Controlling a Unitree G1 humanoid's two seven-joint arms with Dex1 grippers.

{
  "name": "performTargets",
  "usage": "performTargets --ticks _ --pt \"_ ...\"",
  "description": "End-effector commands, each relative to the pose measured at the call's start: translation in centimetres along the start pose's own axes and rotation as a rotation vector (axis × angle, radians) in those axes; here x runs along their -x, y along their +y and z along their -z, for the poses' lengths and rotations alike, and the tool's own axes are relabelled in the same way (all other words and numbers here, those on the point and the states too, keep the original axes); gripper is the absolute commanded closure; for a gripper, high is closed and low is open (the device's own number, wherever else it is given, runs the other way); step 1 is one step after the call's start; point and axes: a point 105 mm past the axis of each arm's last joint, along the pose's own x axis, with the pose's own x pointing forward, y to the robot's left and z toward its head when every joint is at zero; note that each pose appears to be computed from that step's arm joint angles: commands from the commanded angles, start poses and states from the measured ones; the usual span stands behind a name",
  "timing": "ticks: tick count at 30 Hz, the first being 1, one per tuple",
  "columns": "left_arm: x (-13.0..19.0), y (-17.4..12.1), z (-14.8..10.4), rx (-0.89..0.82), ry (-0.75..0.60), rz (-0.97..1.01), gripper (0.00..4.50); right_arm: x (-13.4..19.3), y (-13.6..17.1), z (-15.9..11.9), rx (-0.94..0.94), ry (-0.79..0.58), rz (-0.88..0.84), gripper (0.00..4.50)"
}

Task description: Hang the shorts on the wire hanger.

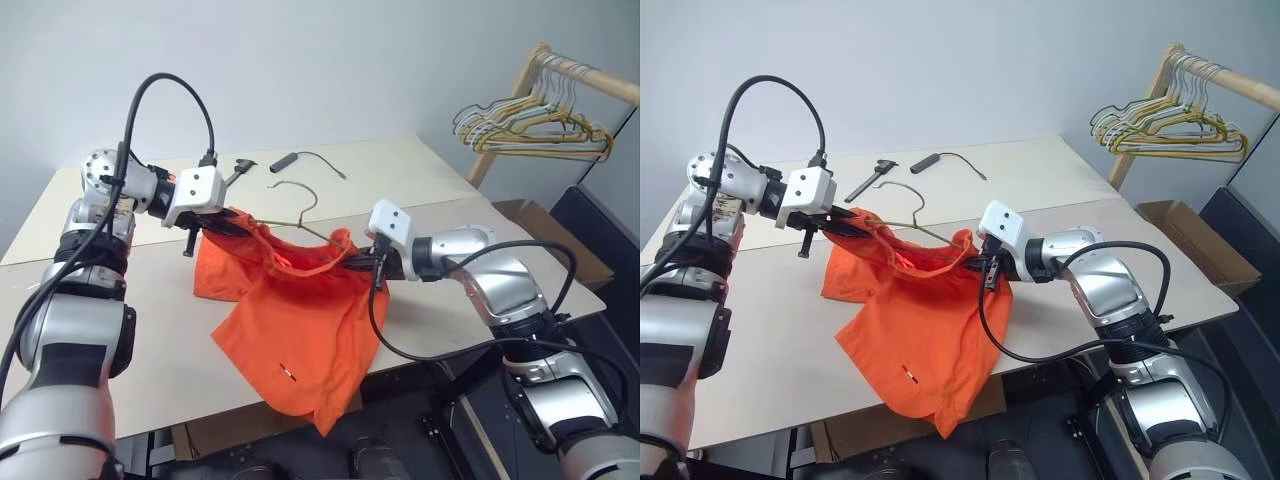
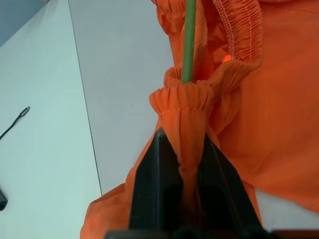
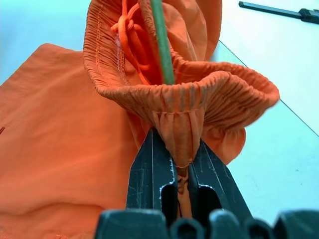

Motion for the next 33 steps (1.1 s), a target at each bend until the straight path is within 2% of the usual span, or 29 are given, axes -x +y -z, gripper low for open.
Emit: performTargets --ticks 1,6,11,14,15,18,21,25,31,33 --pt "0.6 1.0 -0.9 -0.011 -0.058 -0.068 4.18 0.9 -1.3 -1.2 0.044 -0.026 0.085 4.5" --pt "0.7 1.9 -1.0 0.015 -0.073 -0.142 2.67 1.2 -1.6 -1.3 0.021 -0.037 0.112 4.5" --pt "2.7 2.6 -2.2 0.047 -0.217 -0.228 0.98 2.4 -1.8 -1.5 -0.022 -0.053 0.152 4.5" --pt "4.0 3.2 -2.0 0.079 -0.254 -0.333 0.01 3.5 -2.0 -1.3 -0.057 -0.052 0.199 4.5" --pt "4.3 3.3 -2.0 0.084 -0.264 -0.361 0.01 3.9 -2.0 -1.2 -0.067 -0.051 0.216 4.5" --pt "5.4 4.7 -3.4 0.117 -0.443 -0.526 0.01 5.9 -2.8 -0.5 -0.144 -0.019 0.345 4.5" --pt "5.3 4.7 -4.1 0.149 -0.561 -0.581 0.01 7.4 -3.1 -0.7 -0.246 -0.034 0.429 4.5" --pt "4.5 2.8 -5.8 0.165 -0.722 -0.527 0.01 9.5 -3.6 -0.2 -0.388 -0.012 0.581 4.5" --pt "4.0 1.2 -7.7 0.201 -0.837 -0.519 0.01 12.4 -4.7 1.6 -0.563 0.076 0.848 4.5" --pt "4.3 -0.1 -8.6 0.223 -0.948 -0.446 0.01 14.1 -5.8 2.5 -0.646 0.089 1.004 4.5"
